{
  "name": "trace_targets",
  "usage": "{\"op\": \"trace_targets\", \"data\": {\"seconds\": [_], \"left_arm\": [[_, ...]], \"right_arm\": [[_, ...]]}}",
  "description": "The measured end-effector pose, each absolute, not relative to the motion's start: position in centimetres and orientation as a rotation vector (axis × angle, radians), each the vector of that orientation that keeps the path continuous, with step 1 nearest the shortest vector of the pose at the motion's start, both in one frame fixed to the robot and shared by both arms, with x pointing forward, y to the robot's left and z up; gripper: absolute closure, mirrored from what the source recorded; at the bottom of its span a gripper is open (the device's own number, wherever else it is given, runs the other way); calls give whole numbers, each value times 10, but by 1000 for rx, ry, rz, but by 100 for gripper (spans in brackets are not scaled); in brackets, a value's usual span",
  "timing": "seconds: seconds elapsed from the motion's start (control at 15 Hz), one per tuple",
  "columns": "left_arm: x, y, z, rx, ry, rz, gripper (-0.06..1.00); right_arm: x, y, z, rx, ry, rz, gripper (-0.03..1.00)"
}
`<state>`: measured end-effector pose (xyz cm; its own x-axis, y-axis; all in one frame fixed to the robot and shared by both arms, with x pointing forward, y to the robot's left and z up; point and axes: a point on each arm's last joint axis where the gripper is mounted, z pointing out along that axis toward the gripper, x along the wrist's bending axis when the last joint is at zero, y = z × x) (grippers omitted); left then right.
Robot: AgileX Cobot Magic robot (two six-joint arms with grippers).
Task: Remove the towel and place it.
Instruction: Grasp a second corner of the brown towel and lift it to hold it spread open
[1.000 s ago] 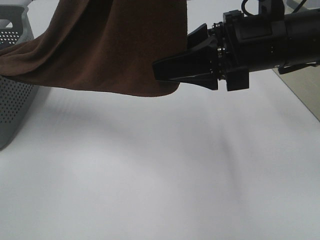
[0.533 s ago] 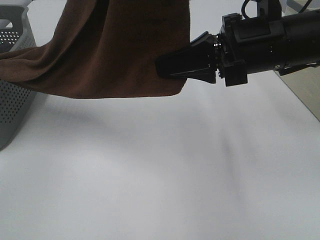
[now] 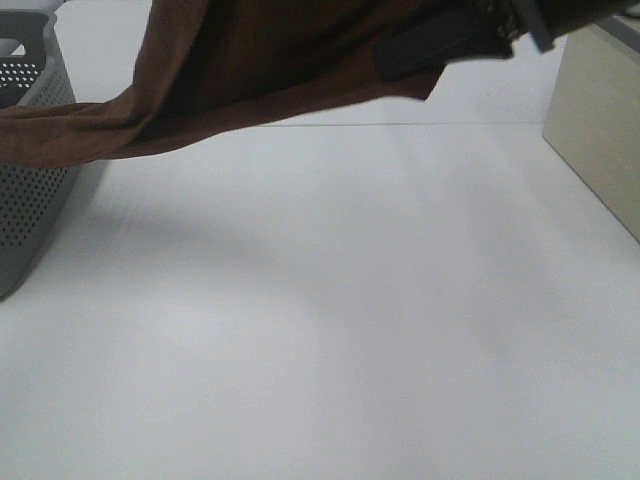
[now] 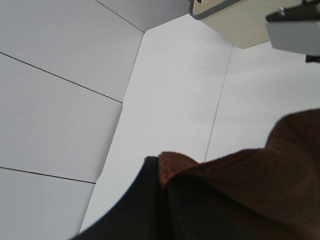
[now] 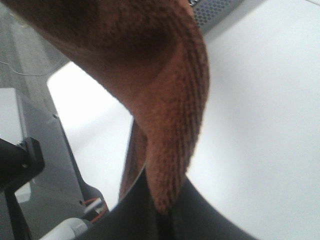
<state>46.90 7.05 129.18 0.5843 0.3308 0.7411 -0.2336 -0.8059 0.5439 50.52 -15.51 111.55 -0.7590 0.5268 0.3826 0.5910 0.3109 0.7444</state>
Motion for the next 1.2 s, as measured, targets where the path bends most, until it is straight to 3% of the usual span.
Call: {"op": "trace_targets", "data": {"seconds": [0.2,0.47,0.87,1.2], "left_arm": [[474,76,1294,2207,89,1271,94],[507,91,1294,2115,188,1299,94],[582,109,1284,1854,187,1485,94],[617,109,1287,1469,141,1695,94]], "right_arm": [[508,-173,1180,-1240,-2722,-1221,96],[532,-186,1252,-1398,-2957,-1330,96],[581,-190,1294,-1507,-3207,-1653,96],[616,-181,1309,-1463,-3146,-2323,96]]}}
